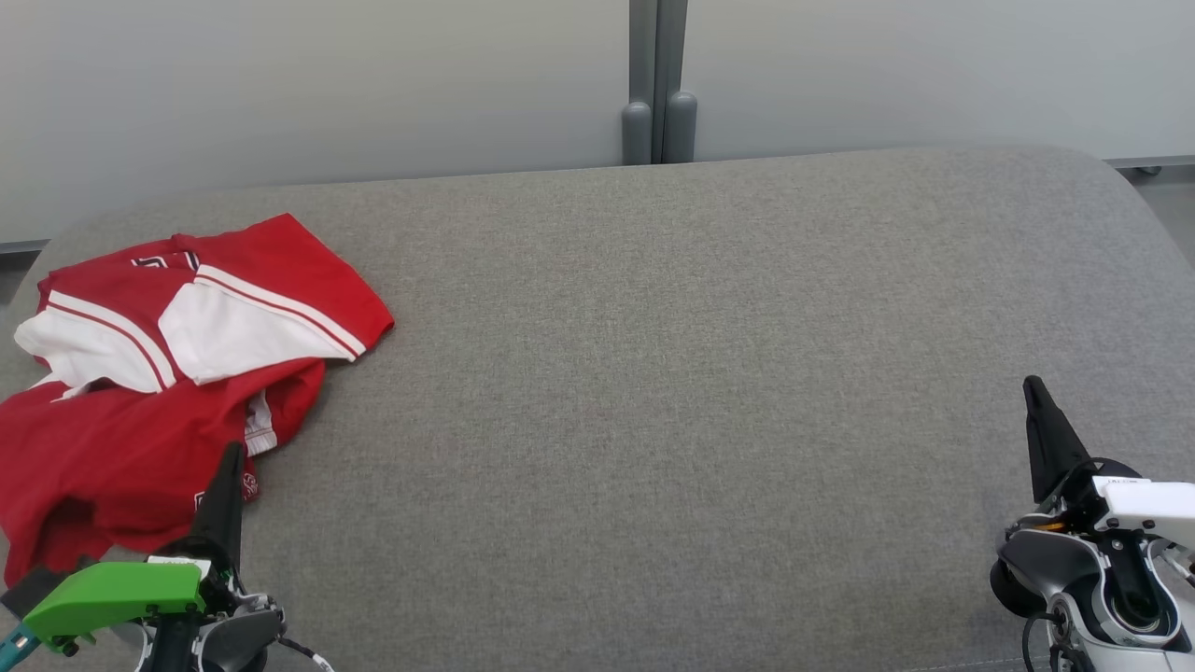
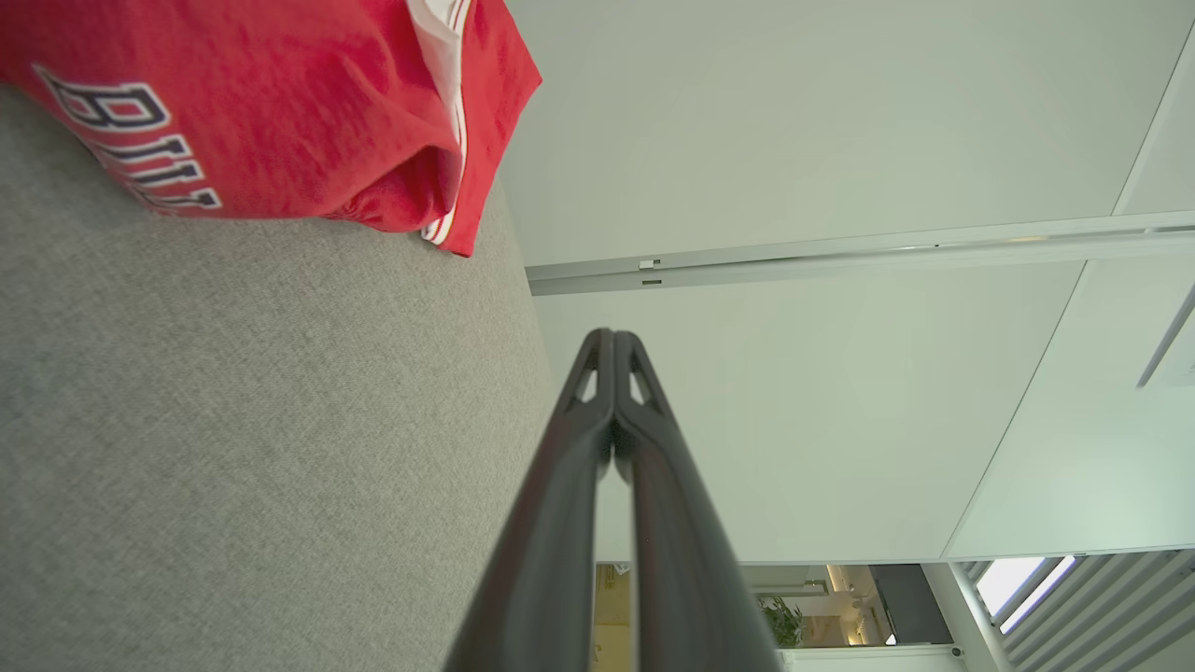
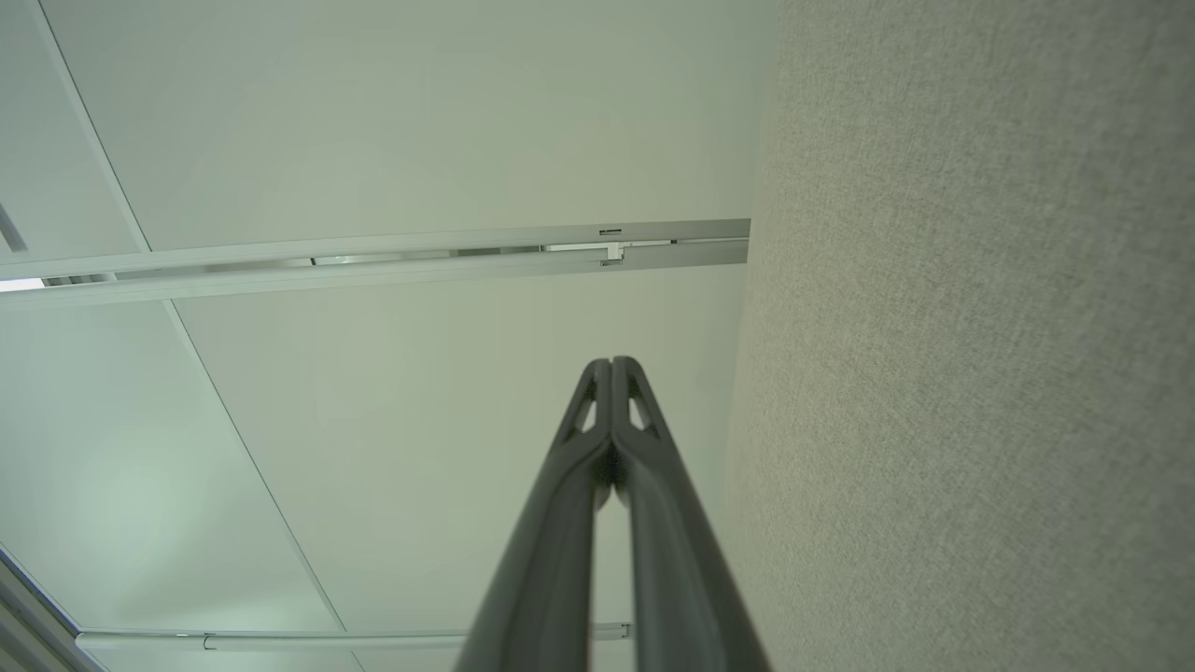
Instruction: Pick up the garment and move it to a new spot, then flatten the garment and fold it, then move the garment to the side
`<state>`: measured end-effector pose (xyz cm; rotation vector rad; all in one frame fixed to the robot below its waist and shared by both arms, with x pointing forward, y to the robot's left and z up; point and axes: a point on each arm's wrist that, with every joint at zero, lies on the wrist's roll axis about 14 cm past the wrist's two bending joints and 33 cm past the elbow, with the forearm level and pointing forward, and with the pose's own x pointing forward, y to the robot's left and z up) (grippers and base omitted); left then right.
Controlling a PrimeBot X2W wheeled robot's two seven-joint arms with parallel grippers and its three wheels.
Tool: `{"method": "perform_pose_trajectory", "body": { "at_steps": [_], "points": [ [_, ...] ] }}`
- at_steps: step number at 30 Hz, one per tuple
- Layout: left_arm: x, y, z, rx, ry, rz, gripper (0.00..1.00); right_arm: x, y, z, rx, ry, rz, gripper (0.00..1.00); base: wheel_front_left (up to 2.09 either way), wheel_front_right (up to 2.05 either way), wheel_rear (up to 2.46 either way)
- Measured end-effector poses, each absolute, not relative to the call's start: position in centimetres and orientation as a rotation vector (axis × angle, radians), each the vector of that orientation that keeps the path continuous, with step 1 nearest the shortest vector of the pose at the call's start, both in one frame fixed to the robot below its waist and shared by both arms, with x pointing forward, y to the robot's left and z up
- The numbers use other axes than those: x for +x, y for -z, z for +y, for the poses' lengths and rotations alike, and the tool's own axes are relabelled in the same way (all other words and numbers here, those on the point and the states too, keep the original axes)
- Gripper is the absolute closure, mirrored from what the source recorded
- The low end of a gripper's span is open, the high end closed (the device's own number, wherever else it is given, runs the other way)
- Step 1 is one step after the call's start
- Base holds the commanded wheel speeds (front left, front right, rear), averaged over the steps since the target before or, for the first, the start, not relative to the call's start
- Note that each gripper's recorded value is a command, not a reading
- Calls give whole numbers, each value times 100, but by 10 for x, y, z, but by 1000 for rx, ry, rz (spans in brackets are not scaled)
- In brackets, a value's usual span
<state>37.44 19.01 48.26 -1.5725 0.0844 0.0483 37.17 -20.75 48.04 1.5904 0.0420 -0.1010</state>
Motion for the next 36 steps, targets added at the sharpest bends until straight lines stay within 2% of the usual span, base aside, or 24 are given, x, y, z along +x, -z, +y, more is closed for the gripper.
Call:
{"method": "perform_pose_trajectory", "body": {
  "at_steps": [35, 36],
  "points": [
    [374, -483, 190, -1573, -48, 84, 100, 372, -480, -208, 1592, 102, 40, 100, 0, 0, 0],
    [373, -479, 190, -1574, -58, 93, 0, 370, -477, -207, 1594, 112, 49, 0, 0, 0, 0]
  ]
}}
